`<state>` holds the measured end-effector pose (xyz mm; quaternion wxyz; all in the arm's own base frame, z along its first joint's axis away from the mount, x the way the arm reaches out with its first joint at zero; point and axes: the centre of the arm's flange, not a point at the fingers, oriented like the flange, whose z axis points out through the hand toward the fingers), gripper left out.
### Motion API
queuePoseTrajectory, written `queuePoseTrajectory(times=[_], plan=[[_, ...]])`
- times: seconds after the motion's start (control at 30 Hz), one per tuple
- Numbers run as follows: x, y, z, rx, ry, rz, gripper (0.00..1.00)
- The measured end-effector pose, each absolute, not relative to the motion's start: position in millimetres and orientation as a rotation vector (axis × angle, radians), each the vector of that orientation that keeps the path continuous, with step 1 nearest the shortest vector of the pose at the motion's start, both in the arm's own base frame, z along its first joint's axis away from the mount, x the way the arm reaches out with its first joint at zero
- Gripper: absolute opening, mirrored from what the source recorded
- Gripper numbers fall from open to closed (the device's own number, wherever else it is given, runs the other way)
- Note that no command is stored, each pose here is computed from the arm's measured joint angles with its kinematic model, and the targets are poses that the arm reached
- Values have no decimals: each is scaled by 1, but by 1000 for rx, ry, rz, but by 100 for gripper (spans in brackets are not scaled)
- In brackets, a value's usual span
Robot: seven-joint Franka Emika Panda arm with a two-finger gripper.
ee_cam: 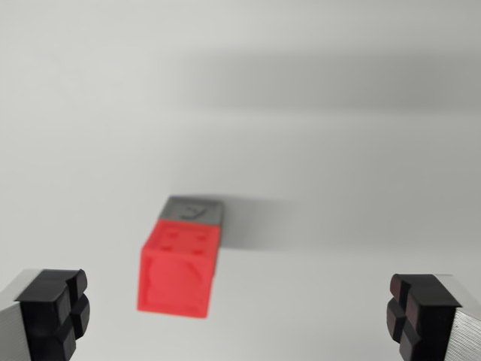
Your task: Destack cube
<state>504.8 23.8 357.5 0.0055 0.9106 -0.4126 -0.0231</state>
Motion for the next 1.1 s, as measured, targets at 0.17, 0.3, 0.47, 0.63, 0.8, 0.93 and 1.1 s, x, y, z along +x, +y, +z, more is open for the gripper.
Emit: queuePoseTrajectory(times=[0.17,0.3,0.47,0.63,0.8,0.93,1.1], plan=[[492,30,350,2850,-1294,-64,100],[482,36,344,2850,-1296,-56,100],[467,43,336,2849,-1299,-46,100],[454,50,327,2849,-1301,-38,100],[440,57,320,2848,-1303,-29,100],[428,63,313,2849,-1307,-21,100],[412,71,303,2848,-1312,-12,100]])
